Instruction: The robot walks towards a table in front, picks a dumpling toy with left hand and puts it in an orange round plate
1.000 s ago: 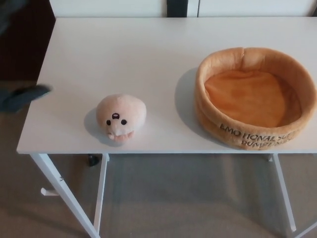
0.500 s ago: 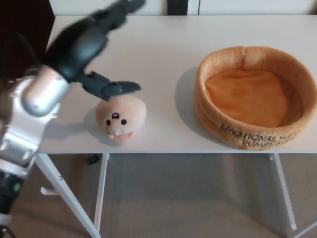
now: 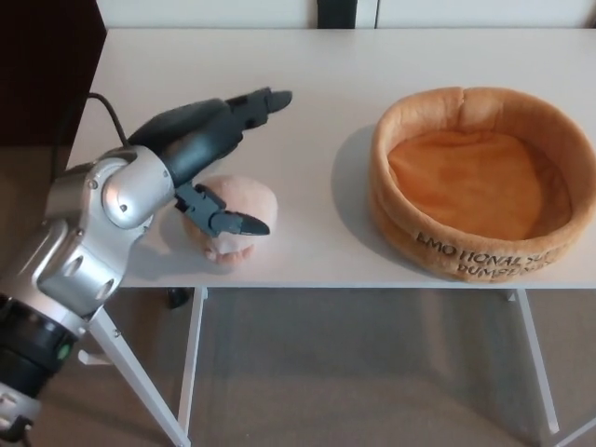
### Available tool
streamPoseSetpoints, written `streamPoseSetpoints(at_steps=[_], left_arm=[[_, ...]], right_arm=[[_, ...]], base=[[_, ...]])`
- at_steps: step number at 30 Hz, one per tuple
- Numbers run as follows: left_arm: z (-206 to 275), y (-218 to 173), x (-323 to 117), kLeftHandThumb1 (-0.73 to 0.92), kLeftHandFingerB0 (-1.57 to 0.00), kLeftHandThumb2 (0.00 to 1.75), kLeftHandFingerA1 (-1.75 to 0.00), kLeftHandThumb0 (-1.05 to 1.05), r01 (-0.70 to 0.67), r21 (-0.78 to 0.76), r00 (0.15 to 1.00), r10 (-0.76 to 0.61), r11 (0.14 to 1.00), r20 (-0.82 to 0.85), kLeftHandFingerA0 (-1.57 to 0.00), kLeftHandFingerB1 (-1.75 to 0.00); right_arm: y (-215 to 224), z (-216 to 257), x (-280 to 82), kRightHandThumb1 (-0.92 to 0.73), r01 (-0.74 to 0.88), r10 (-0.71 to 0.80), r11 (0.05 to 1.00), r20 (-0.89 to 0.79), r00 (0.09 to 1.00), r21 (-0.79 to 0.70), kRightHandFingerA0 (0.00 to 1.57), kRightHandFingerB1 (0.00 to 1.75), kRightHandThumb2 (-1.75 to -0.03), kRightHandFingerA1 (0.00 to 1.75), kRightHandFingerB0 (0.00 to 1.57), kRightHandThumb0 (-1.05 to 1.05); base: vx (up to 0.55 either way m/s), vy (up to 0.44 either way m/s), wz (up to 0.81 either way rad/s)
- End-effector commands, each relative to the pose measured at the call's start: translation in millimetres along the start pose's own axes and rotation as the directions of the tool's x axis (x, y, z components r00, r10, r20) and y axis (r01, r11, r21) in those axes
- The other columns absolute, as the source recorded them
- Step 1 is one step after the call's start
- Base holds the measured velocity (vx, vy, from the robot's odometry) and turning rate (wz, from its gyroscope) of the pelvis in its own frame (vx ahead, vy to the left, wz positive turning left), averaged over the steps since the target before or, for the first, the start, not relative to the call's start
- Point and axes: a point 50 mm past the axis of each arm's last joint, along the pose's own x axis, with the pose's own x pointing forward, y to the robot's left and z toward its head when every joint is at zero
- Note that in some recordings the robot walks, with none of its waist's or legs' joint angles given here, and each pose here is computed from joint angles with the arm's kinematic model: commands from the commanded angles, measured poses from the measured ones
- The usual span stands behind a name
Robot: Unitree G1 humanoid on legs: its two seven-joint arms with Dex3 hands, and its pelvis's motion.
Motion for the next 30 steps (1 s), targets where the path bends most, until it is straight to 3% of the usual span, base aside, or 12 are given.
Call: streamPoseSetpoints(at_steps=[1, 4, 7, 12, 13, 15, 17, 20, 21, 22, 27, 30], left_arm=[[-22, 25, -10, 0.46, 0.0, 0.81, 0.0, -0.67, 0.124, 0.089, 0.941, -0.089, 0.988, -0.327, 0.0, 0.0], [-21, 32, -13, 0.45, 0.0, 0.8, 0.0, -0.68, 0.136, 0.107, 0.933, -0.091, 0.985, -0.348, 0.0, 0.0], [-23, 32, -17, 0.44, 0.0, 0.79, -0.01, -0.67, 0.117, 0.138, 0.938, -0.064, 0.983, -0.341, 0.0, 0.0], [-30, 20, -18, 0.42, 0.0, 0.79, -0.04, -0.67, 0.077, 0.155, 0.943, -0.021, 0.985, -0.332, 0.0, 0.0], [-31, 17, -18, 0.43, 0.0, 0.79, -0.01, -0.68, 0.068, 0.158, 0.943, -0.011, 0.985, -0.332, 0.0, 0.0], [-35, 5, -20, 0.42, 0.0, 0.79, 0.0, -0.69, 0.051, 0.154, 0.942, 0.003, 0.987, -0.337, 0.0, -0.02], [-39, -4, -20, 0.41, 0.0, 0.78, 0.0, -0.66, 0.045, 0.095, 0.94, -0.01, 0.995, -0.341, 0.0, -0.04], [-44, -15, -17, 0.42, 0.0, 0.8, 0.0, -0.68, 0.052, 0.057, 0.943, -0.03, 0.997, -0.333, 0.0, -0.02], [-45, -19, -16, 0.41, 0.0, 0.8, 0.0, -0.68, 0.058, 0.048, 0.942, -0.039, 0.997, -0.334, 0.0, -0.02], [-47, -24, -15, 0.41, 0.0, 0.8, -0.01, -0.68, 0.07, 0.037, 0.94, -0.053, 0.997, -0.336, 0.0, -0.03], [-50, -34, -10, 0.38, 0.0, 0.81, -0.04, -0.66, 0.082, 0.028, 0.937, -0.068, 0.996, -0.342, 0.0, -0.07], [-49, -37, -9, 0.38, 0.0, 0.81, -0.03, -0.66, 0.091, 0.025, 0.934, -0.077, 0.996, -0.349, 0.0, -0.07]], right_arm=[[-1, -6, -1, -0.61, -0.008, 0.009, 1.0, -0.035, 0.999, 0.012, 0.54, 0.41, -0.81, 0.53, 0.26, -0.46], [-2, -7, -1, -0.73, -0.009, 0.01, 1.0, -0.042, 0.999, 0.016, 0.59, 0.31, -0.62, 0.41, 0.31, -0.37], [-3, -7, -2, -0.61, -0.02, 0.021, 1.0, -0.025, 0.999, 0.005, 0.53, 0.41, -0.82, 0.54, 0.23, -0.47], [-3, -7, -2, -0.74, -0.023, 0.023, 1.0, -0.027, 0.999, 0.0, 0.6, 0.3, -0.63, 0.43, 0.28, -0.38], [-3, -7, -2, -0.61, -0.022, 0.022, 1.0, -0.026, 0.999, -0.008, 0.54, 0.41, -0.83, 0.55, 0.22, -0.47], [-1, -9, -3, -0.74, -0.027, 0.027, 1.0, -0.03, 0.999, -0.012, 0.61, 0.3, -0.63, 0.45, 0.27, -0.39], [1, -10, -3, -0.6, -0.031, 0.031, 0.999, -0.032, 0.999, -0.009, 0.54, 0.4, -0.81, 0.55, 0.2, -0.47], [1, -9, -3, -0.75, -0.035, 0.035, 0.999, -0.033, 0.999, -0.018, 0.58, 0.29, -0.62, 0.42, 0.26, -0.39], [1, -8, -2, -0.6, -0.038, 0.038, 0.999, -0.036, 0.999, -0.015, 0.53, 0.4, -0.82, 0.54, 0.21, -0.48], [1, -8, -2, -0.73, -0.04, 0.04, 0.999, -0.04, 0.998, -0.003, 0.59, 0.3, -0.63, 0.43, 0.27, -0.39], [0, -7, -2, -0.6, -0.035, 0.036, 0.999, -0.033, 0.999, 0.008, 0.52, 0.4, -0.8, 0.53, 0.21, -0.47], [1, -7, -1, -0.74, -0.032, 0.032, 0.999, -0.037, 0.999, -0.003, 0.58, 0.3, -0.63, 0.41, 0.26, -0.38]], base=[[0.0, 0.0, 0.0], [0.0, 0.0, 0.0], [0.0, 0.0, 0.0], [0.0, 0.0, 0.0], [0.0, 0.0, 0.0], [0.0, 0.0, 0.0], [0.0, 0.0, 0.0], [0.0, 0.0, 0.0], [0.0, 0.0, 0.0], [0.0, 0.0, 0.0], [0.0, 0.0, 0.0], [0.0, 0.0, 0.0]])
